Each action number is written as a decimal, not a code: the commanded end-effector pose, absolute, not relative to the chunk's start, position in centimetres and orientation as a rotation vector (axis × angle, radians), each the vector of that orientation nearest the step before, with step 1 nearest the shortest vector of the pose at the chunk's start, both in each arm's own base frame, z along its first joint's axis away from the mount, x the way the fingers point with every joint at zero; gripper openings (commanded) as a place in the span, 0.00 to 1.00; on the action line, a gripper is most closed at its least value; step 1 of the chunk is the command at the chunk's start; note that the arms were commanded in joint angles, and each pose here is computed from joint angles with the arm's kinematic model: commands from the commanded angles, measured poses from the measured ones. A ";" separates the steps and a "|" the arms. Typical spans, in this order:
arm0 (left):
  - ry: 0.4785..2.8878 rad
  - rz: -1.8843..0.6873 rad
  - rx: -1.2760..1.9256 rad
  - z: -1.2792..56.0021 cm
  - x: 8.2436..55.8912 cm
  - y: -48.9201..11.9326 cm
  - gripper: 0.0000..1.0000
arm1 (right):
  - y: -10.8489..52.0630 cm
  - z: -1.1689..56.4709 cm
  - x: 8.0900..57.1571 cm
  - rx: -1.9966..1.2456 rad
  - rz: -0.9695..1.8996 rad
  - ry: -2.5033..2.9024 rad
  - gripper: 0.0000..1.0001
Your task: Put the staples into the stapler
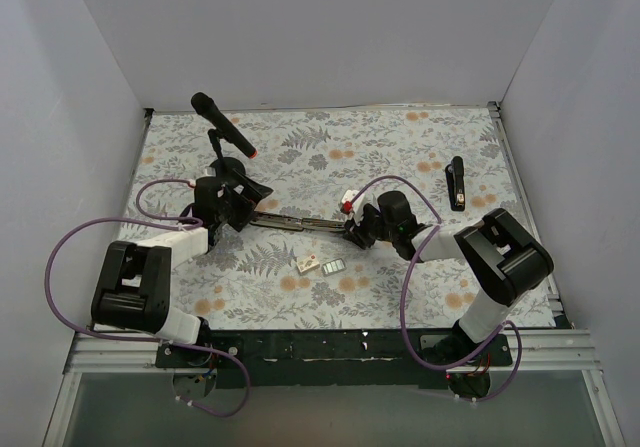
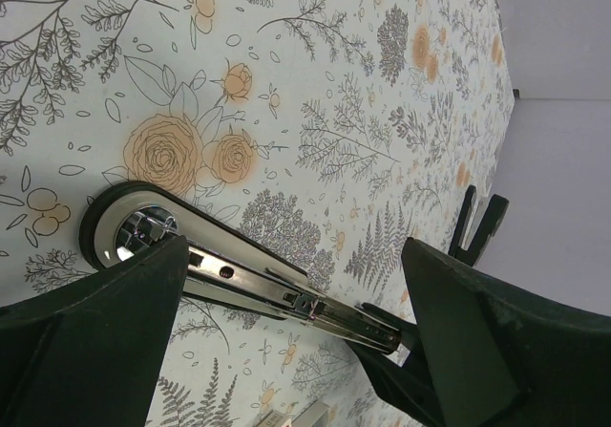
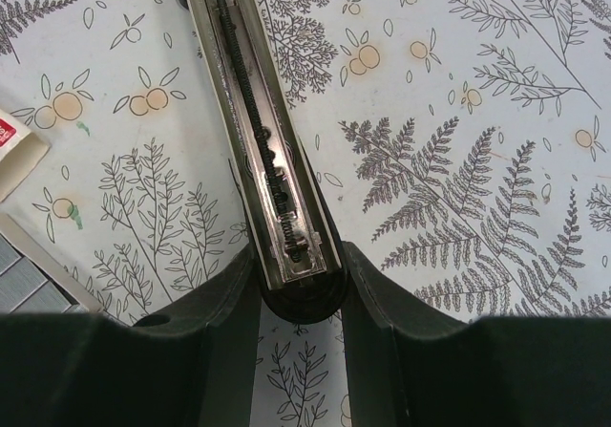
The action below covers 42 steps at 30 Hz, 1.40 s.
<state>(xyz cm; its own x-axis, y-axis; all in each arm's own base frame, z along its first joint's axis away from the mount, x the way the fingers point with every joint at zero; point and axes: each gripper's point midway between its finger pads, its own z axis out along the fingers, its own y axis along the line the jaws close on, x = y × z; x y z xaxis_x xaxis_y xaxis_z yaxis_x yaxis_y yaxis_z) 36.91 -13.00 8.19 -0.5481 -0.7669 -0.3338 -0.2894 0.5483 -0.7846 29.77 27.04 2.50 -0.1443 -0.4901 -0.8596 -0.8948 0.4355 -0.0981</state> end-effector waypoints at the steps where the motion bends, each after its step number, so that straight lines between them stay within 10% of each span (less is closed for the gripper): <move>1: 2.200 -0.777 -0.915 4.5 34.9 -11.4 0.96 | 26.3 1.7 30.9 -1.145 0.505 1.863 0.22; 42: 2.160 -0.841 -0.918 6.1 34.9 -11.7 0.96 | 25.6 8.7 31.3 -0.979 0.667 1.848 0.73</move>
<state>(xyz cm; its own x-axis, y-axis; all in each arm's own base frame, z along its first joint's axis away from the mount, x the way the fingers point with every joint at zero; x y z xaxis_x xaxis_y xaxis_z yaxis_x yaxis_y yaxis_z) 36.59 -12.94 8.62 -0.5486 -0.7729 -0.3188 -0.2743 0.5266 -0.8046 30.26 25.24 5.28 -0.3112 -0.3866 -0.8682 -0.8457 0.5295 0.0673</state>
